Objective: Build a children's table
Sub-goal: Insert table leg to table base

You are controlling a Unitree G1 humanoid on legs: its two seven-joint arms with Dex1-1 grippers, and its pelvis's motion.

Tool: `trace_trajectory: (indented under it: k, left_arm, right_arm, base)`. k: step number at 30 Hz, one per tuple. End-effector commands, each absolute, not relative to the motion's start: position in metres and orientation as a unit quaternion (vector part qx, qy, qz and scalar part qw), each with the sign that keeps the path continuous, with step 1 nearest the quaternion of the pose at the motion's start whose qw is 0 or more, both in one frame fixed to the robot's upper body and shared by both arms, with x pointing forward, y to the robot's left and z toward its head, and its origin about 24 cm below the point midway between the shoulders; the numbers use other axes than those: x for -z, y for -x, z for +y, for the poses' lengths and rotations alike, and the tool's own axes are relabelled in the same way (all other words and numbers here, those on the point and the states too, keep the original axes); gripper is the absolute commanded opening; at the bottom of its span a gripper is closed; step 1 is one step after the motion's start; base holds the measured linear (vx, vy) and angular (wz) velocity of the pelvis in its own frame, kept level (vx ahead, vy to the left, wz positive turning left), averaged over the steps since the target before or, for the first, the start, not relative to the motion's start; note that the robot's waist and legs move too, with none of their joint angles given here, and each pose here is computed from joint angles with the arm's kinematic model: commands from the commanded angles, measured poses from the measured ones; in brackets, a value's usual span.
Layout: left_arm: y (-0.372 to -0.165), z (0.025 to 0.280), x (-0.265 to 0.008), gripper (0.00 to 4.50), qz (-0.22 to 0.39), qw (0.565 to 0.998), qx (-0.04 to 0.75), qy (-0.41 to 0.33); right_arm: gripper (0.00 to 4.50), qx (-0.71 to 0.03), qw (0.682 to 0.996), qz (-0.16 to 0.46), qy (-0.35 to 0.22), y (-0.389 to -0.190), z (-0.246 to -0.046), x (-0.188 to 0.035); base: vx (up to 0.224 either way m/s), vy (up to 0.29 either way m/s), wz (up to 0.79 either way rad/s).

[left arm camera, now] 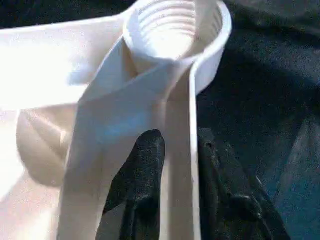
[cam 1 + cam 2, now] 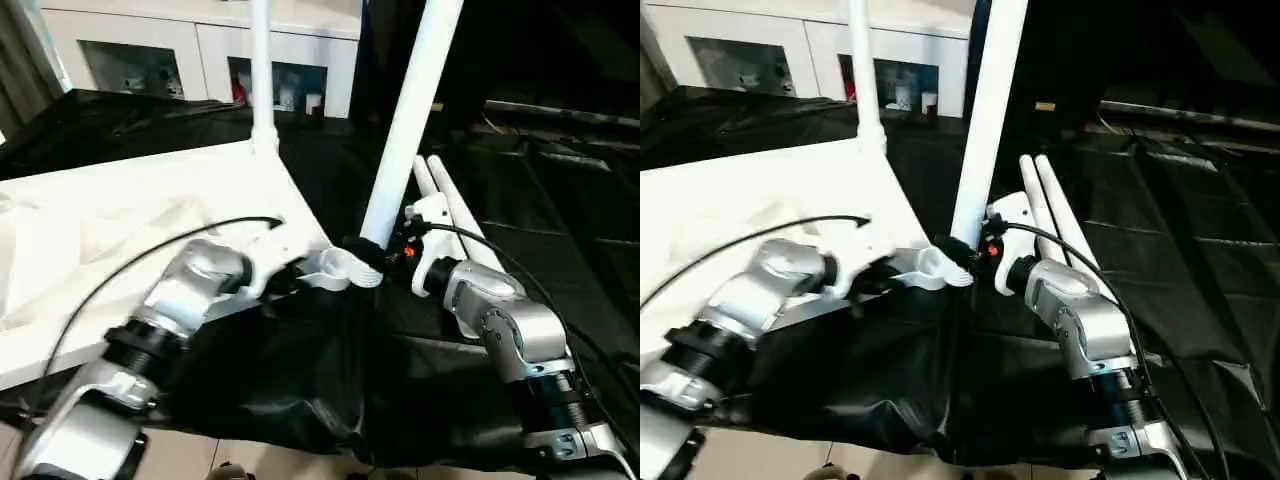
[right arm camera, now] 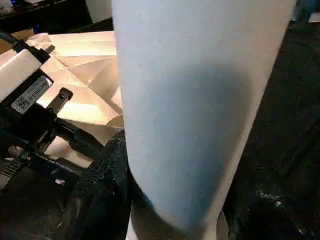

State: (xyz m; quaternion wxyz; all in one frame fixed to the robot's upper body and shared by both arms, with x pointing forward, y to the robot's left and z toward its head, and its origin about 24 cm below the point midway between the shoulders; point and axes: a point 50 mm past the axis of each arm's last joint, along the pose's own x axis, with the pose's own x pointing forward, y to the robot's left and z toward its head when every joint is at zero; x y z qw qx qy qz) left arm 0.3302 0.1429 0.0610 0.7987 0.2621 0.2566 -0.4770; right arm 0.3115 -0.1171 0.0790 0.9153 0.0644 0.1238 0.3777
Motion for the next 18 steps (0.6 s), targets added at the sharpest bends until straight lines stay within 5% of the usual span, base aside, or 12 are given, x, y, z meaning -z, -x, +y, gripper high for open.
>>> trace_trajectory:
  k: [1,7,18]
  left_arm:
    - [-0.334,0.154,-0.065,1.14,0.258,0.808,0.461,-0.262]
    - [-0.331,0.159,-0.069,1.14,0.257,0.808,0.469,-0.247]
    - [-0.32,0.164,-0.063,0.25,0.253,0.81,0.485,-0.209]
  right_arm:
    - [1.93,-0.366,0.922,0.111,-0.056,-0.315,-0.124,-0.084]
    - [1.93,-0.368,0.921,0.111,-0.057,-0.315,-0.124,-0.085]
    - [1.93,-0.378,0.918,0.109,-0.058,-0.318,-0.119,-0.087]
  base:
    - [0.0,0.0,0.0]
    - [0.0,0.0,0.0]
    - [0.0,0.0,0.0]
